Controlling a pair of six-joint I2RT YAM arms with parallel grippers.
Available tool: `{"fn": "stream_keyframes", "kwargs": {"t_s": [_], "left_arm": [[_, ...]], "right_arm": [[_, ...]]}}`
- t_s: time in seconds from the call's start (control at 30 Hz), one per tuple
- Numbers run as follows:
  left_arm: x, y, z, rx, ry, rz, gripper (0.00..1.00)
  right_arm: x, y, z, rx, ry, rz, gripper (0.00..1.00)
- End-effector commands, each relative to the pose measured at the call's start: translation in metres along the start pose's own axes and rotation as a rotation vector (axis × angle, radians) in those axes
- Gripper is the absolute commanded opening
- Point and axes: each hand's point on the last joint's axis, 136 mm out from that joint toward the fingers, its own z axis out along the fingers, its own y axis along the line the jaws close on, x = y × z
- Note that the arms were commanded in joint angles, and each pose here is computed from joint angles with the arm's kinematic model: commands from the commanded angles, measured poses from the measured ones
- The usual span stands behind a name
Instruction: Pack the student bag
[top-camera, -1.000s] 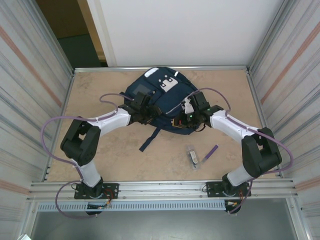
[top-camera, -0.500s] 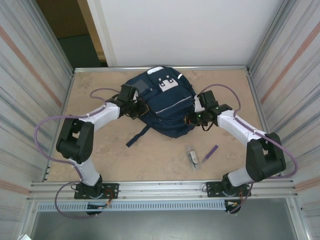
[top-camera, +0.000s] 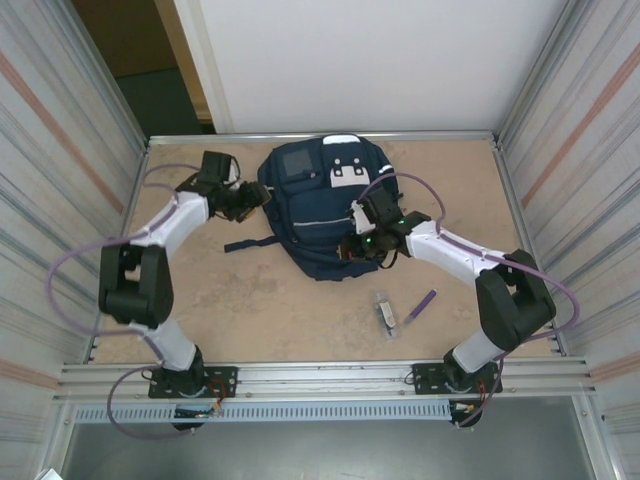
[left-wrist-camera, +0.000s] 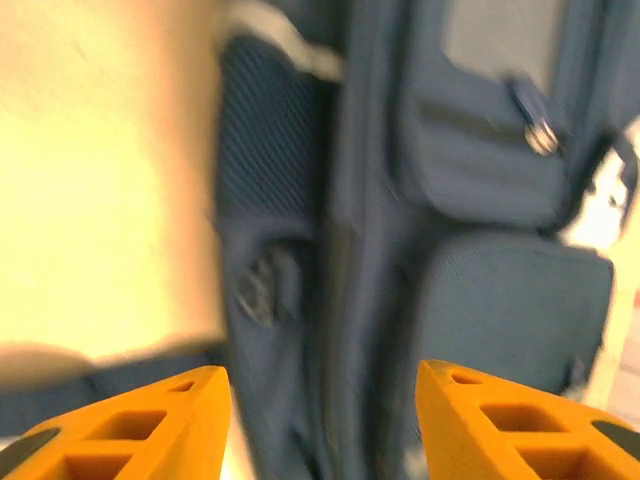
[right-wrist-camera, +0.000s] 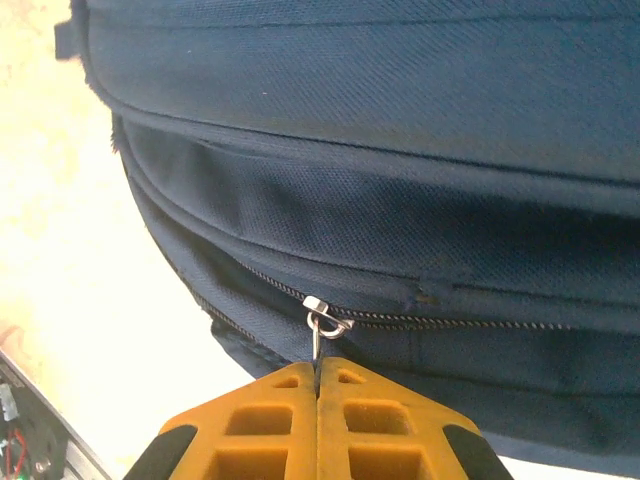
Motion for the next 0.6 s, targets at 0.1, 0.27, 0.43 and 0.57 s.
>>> {"fn": "stream_keyframes", "kwargs": {"t_s": [0.1, 0.27, 0.43, 0.57], "left_arm": [[0.079, -0.041, 0.03, 0.002, 0.05, 0.056, 0.54], [0.102, -0.05, 0.05, -0.062, 0.017, 0.088, 0.54], [0.114, -0.04, 0.057, -0.085, -0.006, 0.049, 0.54], [0.113, -0.034, 0.05, -0.093, -0.029, 0.043, 0.54]], "right_arm": [[0.014, -0.011, 0.004, 0.096, 0.035, -0.016, 0.0], [0.031, -0.01, 0.012, 0.1, 0.069, -0.008, 0.04], [0.032, -0.013, 0.023, 0.125, 0.063, -0.041, 0.22], [0.023, -0.018, 0.029, 0.173, 0.058, -0.05, 0.32]]}}
